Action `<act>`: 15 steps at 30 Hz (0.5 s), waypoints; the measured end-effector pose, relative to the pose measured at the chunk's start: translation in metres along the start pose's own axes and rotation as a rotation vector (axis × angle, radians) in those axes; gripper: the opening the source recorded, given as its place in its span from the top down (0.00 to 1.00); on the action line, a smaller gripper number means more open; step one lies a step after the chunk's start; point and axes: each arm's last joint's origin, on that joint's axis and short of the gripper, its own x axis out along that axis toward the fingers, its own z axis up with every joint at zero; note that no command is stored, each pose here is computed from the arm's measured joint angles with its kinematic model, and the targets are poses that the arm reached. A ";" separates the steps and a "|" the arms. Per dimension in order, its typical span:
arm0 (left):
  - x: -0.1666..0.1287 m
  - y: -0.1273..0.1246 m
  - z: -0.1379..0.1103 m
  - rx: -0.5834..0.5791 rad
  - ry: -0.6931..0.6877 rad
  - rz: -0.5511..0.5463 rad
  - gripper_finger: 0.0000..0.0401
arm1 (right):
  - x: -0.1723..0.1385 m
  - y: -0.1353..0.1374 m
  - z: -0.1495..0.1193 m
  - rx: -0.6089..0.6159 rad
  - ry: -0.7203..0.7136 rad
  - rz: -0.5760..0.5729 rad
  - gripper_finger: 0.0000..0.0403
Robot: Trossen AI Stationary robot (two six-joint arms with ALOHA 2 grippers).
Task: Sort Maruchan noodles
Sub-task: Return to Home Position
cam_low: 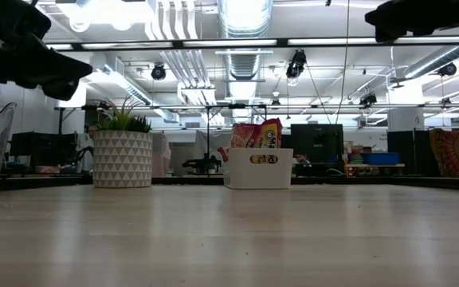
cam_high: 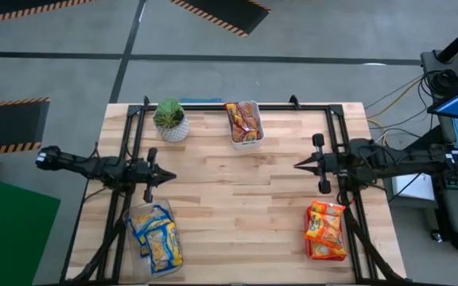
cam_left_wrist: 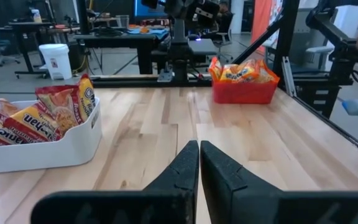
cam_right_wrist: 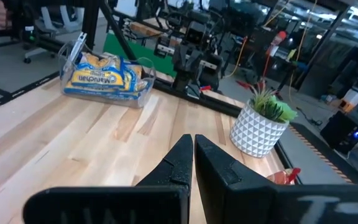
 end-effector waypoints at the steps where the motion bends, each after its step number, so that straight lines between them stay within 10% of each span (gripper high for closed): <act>1: 0.000 0.000 -0.001 0.000 0.000 0.000 1.00 | -0.004 0.001 0.000 -0.002 -0.019 -0.007 0.98; 15: 0.000 0.000 -0.009 -0.029 -0.060 -0.017 1.00 | -0.042 0.011 -0.019 -0.006 -0.215 -0.076 0.98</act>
